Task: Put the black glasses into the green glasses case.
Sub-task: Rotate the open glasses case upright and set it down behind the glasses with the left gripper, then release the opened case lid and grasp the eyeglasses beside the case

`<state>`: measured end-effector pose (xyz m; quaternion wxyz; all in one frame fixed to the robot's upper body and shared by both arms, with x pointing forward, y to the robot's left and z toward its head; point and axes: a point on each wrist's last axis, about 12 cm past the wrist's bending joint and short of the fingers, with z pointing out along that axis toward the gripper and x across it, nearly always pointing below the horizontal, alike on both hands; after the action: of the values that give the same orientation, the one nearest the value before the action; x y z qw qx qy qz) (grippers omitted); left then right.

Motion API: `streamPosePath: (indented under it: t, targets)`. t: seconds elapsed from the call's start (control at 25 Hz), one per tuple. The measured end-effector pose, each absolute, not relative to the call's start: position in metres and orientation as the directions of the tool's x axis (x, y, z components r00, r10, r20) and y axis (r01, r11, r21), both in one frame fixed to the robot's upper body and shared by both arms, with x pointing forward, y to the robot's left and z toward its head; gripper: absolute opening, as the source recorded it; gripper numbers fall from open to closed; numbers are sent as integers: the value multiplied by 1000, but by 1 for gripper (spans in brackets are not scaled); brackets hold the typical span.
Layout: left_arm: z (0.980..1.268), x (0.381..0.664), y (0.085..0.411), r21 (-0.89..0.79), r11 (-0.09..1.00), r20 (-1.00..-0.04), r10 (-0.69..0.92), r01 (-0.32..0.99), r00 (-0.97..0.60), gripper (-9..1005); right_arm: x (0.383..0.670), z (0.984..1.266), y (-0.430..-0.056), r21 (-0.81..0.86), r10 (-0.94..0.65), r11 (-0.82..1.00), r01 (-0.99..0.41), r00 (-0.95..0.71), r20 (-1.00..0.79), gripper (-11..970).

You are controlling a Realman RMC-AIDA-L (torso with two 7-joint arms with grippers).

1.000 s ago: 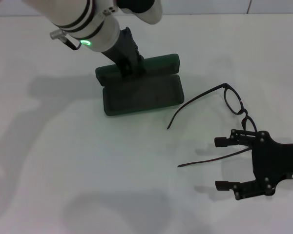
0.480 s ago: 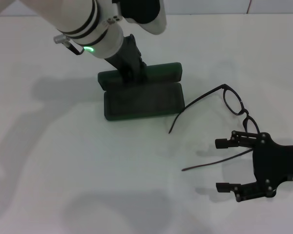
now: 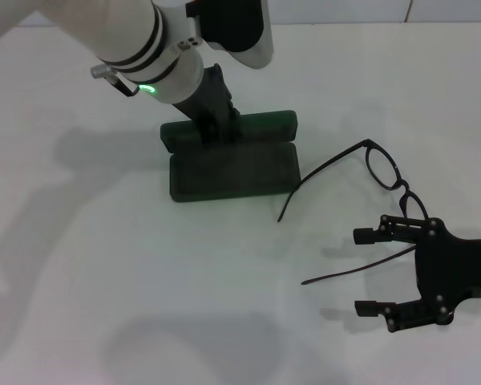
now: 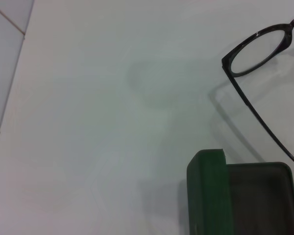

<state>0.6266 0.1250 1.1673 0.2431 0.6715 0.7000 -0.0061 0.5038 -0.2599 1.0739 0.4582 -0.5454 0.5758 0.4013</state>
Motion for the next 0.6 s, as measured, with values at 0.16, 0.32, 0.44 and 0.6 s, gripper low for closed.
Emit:
streamPosePath:
  t: [0.16, 0.32, 0.44, 0.6]
  targets:
    - [1169, 627, 127, 341, 113, -369, 929, 933, 22, 286, 504, 1074, -260, -36, -261, 82, -996, 14, -965, 870]
    - [1170, 624, 129, 355, 119, -398, 917, 927, 35, 292, 504, 1074, -260, -35, -261, 82, -996, 13, -965, 869]
    - [1170, 623, 130, 352, 123, -413, 910, 928, 36, 337, 504, 1074, -260, -34, -261, 82, -996, 12, -965, 869]
    - [1171, 622, 131, 330, 141, -433, 901, 933, 17, 424, 504, 1074, -260, -34, -261, 81, -996, 11, -965, 869]
